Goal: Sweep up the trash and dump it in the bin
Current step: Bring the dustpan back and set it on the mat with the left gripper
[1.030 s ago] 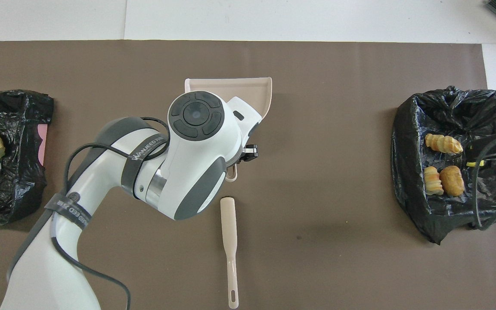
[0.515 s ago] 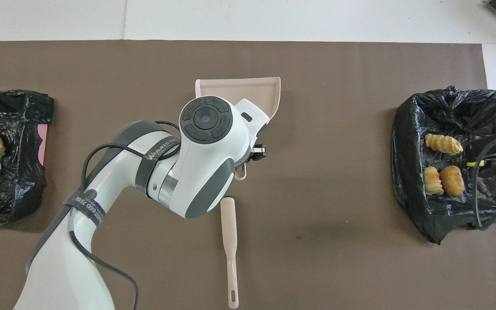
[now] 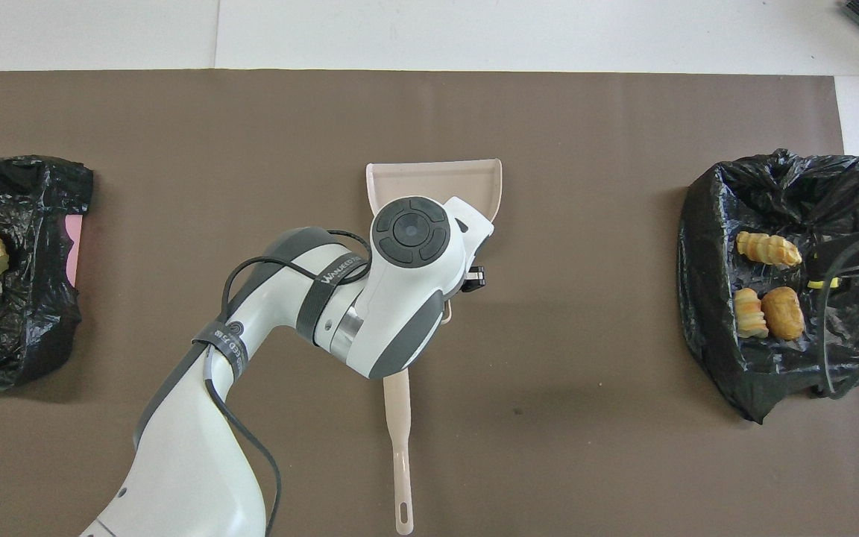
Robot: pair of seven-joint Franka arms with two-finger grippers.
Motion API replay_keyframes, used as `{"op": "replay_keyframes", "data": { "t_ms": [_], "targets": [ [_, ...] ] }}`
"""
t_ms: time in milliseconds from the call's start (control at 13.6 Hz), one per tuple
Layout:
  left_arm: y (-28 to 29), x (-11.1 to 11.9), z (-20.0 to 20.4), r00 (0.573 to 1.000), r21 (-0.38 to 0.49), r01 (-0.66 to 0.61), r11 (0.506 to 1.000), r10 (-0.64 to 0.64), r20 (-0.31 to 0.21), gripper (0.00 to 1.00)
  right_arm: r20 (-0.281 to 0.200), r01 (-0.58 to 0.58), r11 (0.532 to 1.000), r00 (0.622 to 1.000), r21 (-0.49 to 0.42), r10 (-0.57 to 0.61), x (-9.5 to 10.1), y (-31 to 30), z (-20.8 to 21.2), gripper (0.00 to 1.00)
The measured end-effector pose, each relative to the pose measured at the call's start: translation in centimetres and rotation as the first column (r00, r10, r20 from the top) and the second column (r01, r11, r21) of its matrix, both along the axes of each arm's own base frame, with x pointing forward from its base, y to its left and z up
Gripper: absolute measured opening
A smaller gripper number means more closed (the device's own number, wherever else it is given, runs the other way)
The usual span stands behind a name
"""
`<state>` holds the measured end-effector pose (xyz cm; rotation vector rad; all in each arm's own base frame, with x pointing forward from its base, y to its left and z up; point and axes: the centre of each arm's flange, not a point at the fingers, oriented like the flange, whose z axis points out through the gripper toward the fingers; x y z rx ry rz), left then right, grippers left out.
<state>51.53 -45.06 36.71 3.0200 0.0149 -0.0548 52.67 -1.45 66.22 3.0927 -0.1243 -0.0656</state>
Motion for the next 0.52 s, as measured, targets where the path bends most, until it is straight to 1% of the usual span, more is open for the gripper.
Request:
{"op": "replay_keyframes", "data": {
  "t_ms": [74,147,294,442,515],
  "targets": [
    [0.0,0.1,0.1,1.000,-0.004,-0.001,1.000,0.001,0.005,0.32,0.000,0.000,1.000,1.000,0.000,0.000,0.0,0.0,0.0,1.00],
    [0.0,0.2,0.2,1.000,-0.007,-0.003,1.000,0.003,0.010,0.40,0.000,0.000,1.000,1.000,0.000,0.000,0.0,0.0,0.0,1.00],
    [0.1,0.3,0.3,1.000,-0.007,-0.010,1.000,0.010,0.012,0.60,0.000,0.000,1.000,1.000,0.000,0.000,0.0,0.0,0.0,1.00],
    [0.7,0.7,0.5,1.000,0.001,-0.023,1.000,0.023,0.009,0.83,0.000,0.000,1.000,1.000,0.000,0.000,0.0,0.0,0.0,1.00],
    [1.3,0.8,1.0,1.000,0.014,-0.030,0.999,0.030,0.000,0.96,0.000,0.000,1.000,1.000,0.000,0.000,0.0,0.0,0.0,1.00]
  ]
}}
